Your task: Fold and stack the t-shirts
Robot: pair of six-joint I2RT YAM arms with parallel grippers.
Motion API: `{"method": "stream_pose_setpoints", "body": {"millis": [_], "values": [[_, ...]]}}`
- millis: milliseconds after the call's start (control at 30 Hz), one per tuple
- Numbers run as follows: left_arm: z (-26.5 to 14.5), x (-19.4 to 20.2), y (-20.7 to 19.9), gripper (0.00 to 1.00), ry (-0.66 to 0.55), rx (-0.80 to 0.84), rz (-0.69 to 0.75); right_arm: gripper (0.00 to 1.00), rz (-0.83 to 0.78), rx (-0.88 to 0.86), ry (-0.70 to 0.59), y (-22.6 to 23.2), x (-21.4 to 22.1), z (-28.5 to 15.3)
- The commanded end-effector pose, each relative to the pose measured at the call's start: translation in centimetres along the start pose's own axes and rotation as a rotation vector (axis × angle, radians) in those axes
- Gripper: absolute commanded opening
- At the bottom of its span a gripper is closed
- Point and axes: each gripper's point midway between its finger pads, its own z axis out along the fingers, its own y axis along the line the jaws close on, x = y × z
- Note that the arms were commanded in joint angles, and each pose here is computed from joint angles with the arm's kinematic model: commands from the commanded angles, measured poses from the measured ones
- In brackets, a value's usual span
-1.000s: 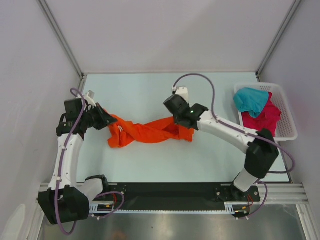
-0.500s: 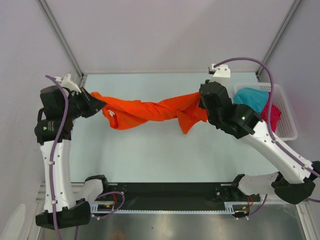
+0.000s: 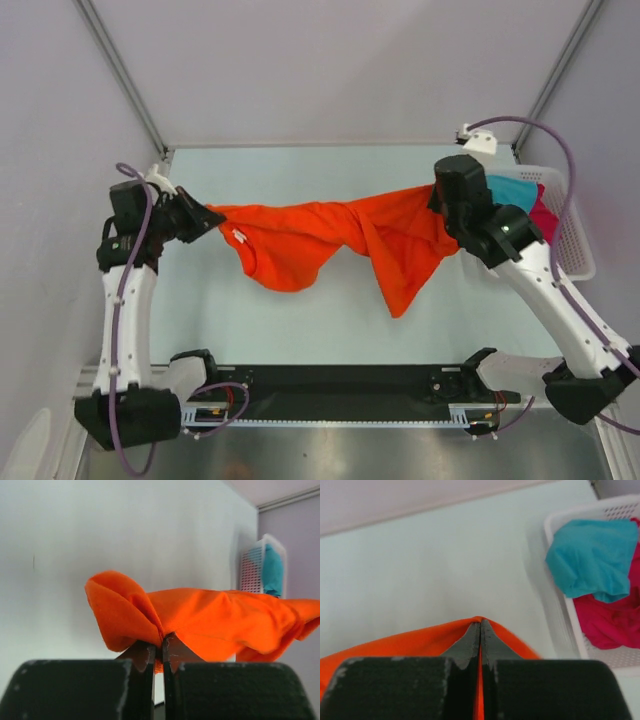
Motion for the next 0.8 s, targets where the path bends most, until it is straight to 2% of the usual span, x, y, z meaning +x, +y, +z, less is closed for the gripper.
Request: {"method": "stream_pose_setpoints", "body": {"millis": [0,67,267,433,467,533,600,667,733,767], "values": [[0.9,-0.6,0.6,0.06,-0.030,0.007,-0.049,0.00,-0.022,-0.042,0.091,1.3,3.8,1.8],[-0.4,-2.3,0.4,0.10,-0.114,-0.037,-0.016,0.00,-0.006,-0.052,0.071,1.3,3.3,1.6],[-0.6,-3.0,1.3,0.16,-0.144,-0.064,-0.099,0.00,0.003,-0.008,0.037,0.2,2.3,1.3],[-2.8,-4.8,-0.3,0.17,-0.298,-0.038,-0.062,0.00,0.031,-0.011,0.004,-0.7,1.3,-0.1],[-4.1,-5.7,-1.5,0.18,-0.374,-0.005,-0.022,0.00,0.042,-0.018,-0.011,-0.9,0.9,-0.6],[-4.3,-5.7,-1.6,0.30,-0.408,0.014,-0.013,0.00,0.045,-0.019,-0.012,-0.9,1.0,-0.5],[-2.8,-5.3,-1.4,0.33,-0.353,0.052,-0.025,0.00,0.035,-0.006,0.007,-0.8,1.7,0.1],[-0.8,-3.3,-1.6,0.32,-0.204,0.128,-0.080,0.00,0.028,-0.016,0.037,-0.4,2.8,0.6],[2.7,-1.4,0.5,0.27,-0.065,0.145,-0.190,0.00,0.015,-0.027,0.082,0.3,4.1,2.0],[3.9,-1.4,1.0,0.27,-0.055,0.168,-0.196,0.00,0.004,-0.024,0.107,0.5,5.0,2.7]]}}
